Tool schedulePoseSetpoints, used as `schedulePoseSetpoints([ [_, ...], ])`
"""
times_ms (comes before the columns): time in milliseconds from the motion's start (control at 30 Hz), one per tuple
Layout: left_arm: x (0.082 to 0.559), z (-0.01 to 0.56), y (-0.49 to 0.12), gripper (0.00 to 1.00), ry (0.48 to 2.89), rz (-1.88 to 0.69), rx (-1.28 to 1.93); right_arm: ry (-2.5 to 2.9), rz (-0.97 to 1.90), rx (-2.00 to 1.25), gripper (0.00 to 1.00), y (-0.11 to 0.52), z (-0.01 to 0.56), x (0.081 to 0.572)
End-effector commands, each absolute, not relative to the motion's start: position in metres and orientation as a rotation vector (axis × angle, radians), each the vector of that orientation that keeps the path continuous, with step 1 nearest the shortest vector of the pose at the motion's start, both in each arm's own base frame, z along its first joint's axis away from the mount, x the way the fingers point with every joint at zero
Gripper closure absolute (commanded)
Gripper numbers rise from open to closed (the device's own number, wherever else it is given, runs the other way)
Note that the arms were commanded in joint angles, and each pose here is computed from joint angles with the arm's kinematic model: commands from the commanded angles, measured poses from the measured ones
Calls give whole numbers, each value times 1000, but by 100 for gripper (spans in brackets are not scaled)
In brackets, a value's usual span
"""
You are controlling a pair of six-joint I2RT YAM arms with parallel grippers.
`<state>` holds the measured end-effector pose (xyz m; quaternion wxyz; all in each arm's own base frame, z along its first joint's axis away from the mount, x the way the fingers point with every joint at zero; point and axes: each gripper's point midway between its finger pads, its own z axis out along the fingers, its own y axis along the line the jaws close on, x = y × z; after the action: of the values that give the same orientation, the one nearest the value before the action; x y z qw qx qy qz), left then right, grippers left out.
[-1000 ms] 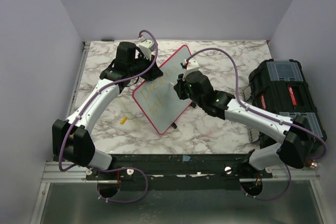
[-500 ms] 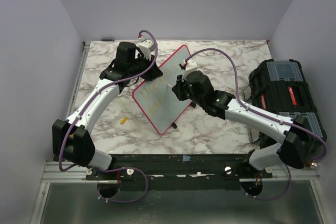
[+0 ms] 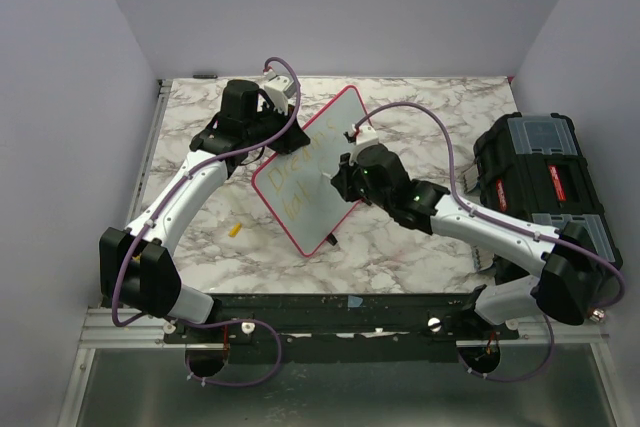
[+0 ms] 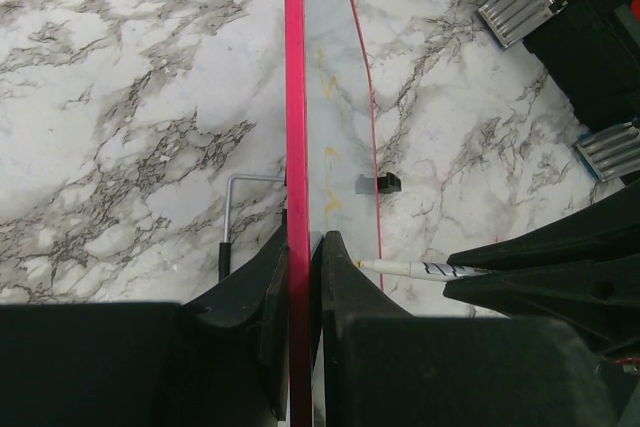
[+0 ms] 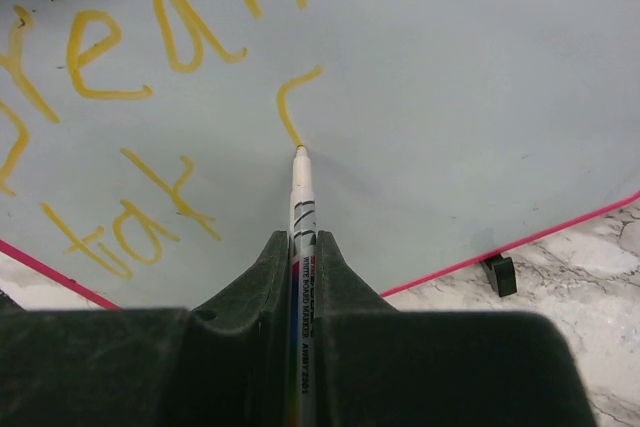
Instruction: Write a sentence on the whiteboard
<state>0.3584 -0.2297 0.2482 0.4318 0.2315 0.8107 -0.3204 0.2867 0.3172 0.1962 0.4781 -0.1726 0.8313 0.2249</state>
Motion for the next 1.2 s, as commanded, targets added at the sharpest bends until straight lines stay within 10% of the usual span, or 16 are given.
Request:
schedulePoseSetpoints([
  [0,351,215,-227,100,2067,-711,704,2072,545,-433,99,314,179,279],
  [1167,351,216,-228,100,2065,-710,705,1977,705,-425,99,318,216,264],
])
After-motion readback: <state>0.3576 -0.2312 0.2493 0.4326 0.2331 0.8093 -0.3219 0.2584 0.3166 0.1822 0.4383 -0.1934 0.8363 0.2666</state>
